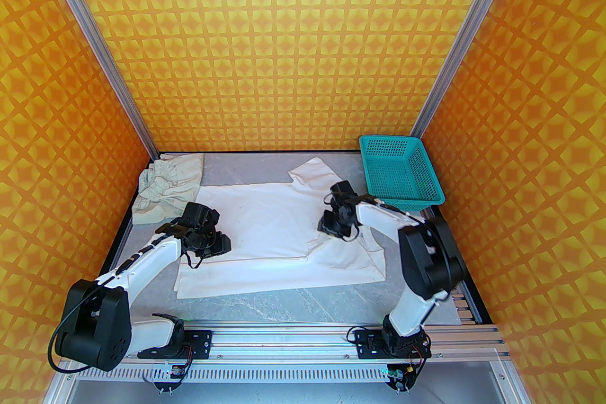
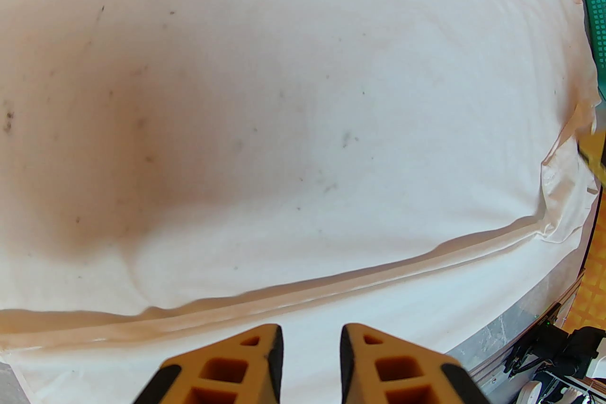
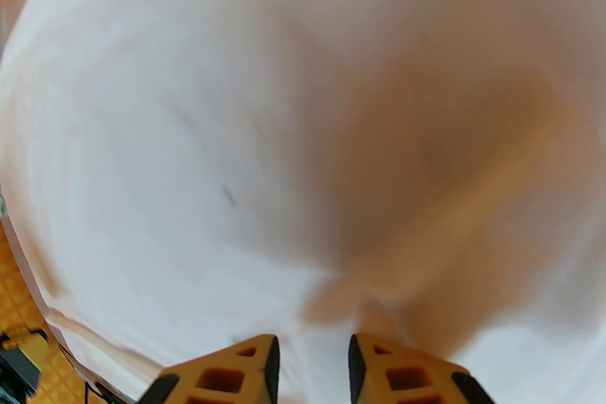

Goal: Fold and stack the mixed laundry pile

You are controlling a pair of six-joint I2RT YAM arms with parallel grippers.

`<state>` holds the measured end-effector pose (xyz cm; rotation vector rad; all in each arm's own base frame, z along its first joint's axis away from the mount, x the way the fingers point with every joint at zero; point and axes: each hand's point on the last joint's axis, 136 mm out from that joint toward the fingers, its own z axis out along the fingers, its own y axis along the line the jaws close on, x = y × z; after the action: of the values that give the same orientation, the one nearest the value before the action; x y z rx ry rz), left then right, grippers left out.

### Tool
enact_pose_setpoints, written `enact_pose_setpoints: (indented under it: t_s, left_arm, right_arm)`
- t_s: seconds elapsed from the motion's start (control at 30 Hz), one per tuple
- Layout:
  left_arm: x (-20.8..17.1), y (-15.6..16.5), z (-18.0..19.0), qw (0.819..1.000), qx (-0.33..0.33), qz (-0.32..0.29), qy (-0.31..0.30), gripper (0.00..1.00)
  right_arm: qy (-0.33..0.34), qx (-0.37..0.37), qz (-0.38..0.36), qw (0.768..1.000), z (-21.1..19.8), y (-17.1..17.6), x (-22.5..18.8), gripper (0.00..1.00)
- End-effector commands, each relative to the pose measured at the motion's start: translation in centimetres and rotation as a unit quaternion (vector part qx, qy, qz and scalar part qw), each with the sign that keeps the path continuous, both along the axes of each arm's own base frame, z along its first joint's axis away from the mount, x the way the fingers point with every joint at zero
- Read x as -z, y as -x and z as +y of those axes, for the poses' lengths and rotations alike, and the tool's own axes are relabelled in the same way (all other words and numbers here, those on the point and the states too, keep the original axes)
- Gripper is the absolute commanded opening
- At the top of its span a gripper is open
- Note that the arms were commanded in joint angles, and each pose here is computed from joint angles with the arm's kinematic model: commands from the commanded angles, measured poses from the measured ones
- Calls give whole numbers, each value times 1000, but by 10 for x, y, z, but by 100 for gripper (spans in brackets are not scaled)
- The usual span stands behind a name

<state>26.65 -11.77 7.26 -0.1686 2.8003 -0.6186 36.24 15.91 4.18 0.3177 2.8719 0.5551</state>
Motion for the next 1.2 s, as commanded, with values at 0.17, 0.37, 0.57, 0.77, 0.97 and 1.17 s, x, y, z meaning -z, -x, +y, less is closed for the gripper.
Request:
enact_pose_setpoints:
  t_s: [0.17,0.37,0.57,0.77,0.97,1.17]
  left_arm:
    - [-9,-9,-5,1000,9,-19,9,27]
    - [-6,-36,-19,999,27,-33,18,27]
    - [12,-70,-40,998,46,-34,30,25]
    - [43,-67,-48,998,49,1,25,23]
    - [66,-16,-35,998,35,42,21,23]
    - [69,28,-22,998,27,59,20,23]
  right_arm:
    - [17,-1,-46,999,-9,2,-32,38]
    - [50,43,-47,997,-46,40,-31,35]
    - [53,69,-18,996,-55,69,-2,30]
    - [77,68,29,994,-58,96,37,25]
    - [87,79,67,991,-63,140,49,24]
    - [89,89,97,987,-64,191,54,24]
